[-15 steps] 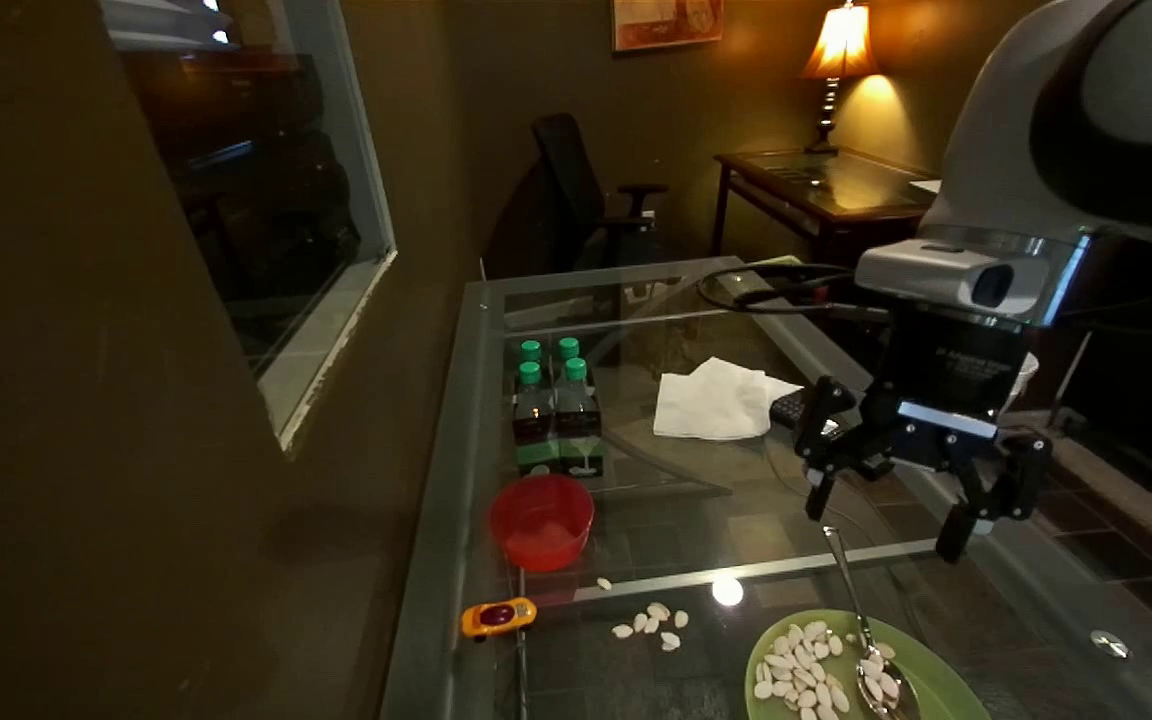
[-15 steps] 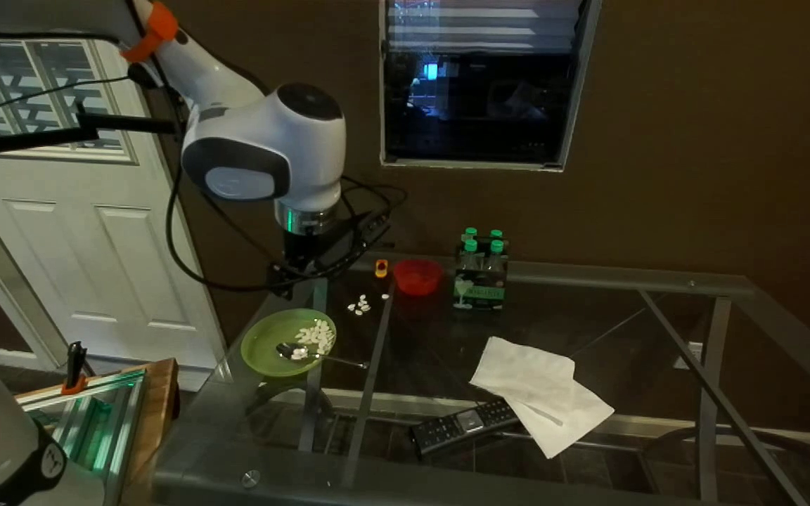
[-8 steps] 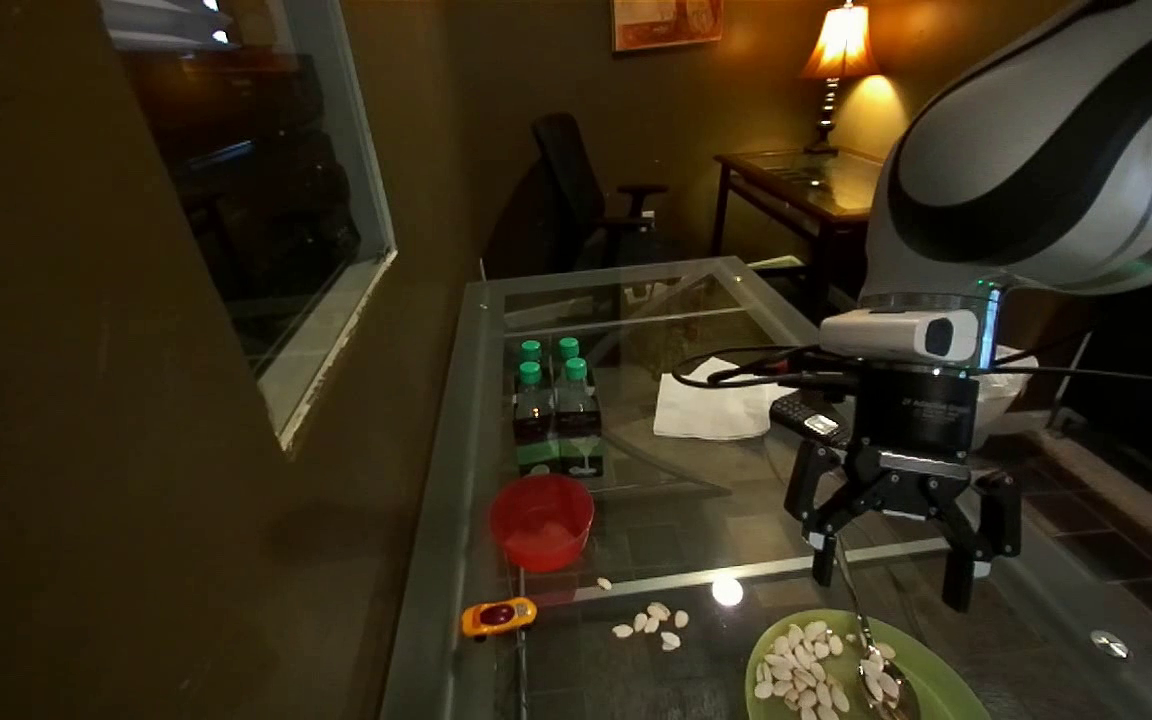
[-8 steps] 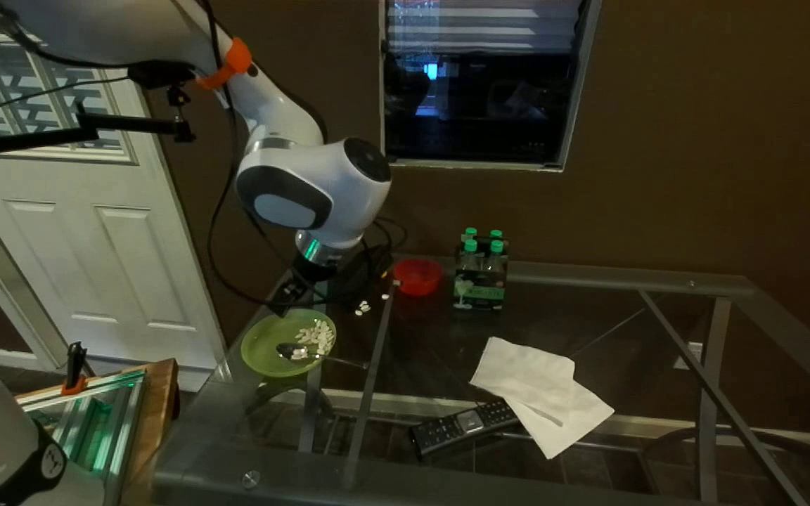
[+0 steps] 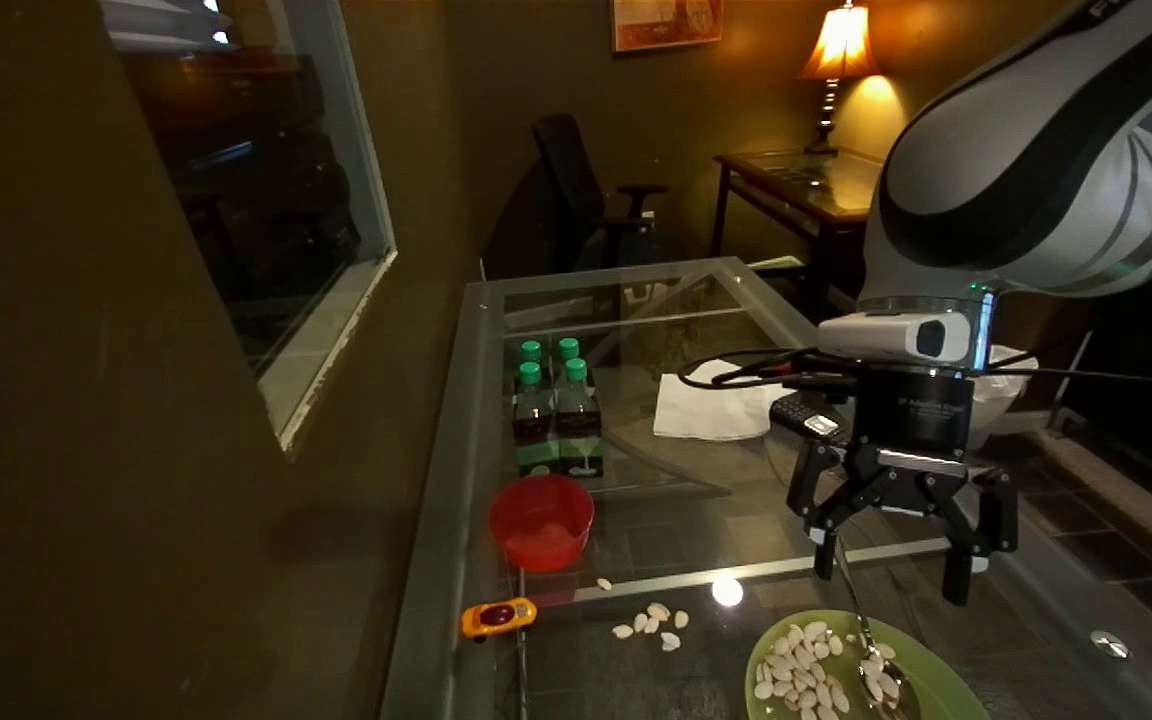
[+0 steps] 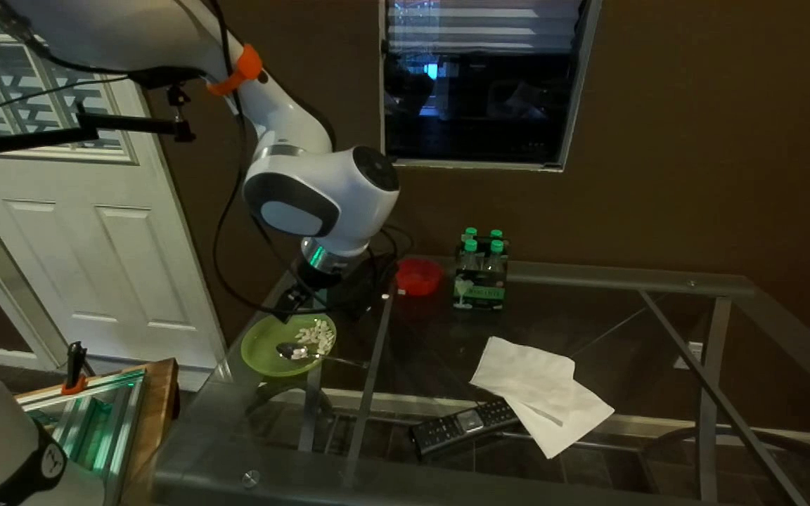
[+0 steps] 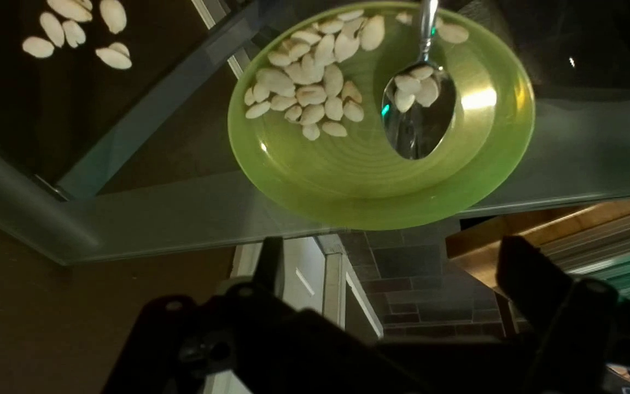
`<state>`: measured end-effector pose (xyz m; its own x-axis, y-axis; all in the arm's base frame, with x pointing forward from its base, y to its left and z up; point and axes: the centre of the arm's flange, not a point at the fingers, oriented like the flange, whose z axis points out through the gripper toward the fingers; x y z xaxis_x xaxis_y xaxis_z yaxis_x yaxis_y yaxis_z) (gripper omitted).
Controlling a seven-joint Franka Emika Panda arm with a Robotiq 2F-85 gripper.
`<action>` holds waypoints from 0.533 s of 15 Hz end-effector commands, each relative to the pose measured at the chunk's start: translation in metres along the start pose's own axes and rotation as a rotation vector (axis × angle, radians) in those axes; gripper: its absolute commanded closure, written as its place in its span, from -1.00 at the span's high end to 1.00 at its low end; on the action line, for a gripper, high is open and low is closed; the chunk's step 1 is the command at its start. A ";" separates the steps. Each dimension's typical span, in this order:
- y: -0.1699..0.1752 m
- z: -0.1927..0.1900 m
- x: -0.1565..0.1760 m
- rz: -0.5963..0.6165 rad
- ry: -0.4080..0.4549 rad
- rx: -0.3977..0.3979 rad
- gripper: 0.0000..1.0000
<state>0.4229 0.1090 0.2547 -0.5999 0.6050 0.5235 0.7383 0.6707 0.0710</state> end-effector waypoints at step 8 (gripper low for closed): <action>-0.006 0.025 -0.041 0.050 0.011 0.045 0.93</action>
<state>0.4248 0.0891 0.2247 -0.5448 0.6359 0.5467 0.7662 0.6424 0.0163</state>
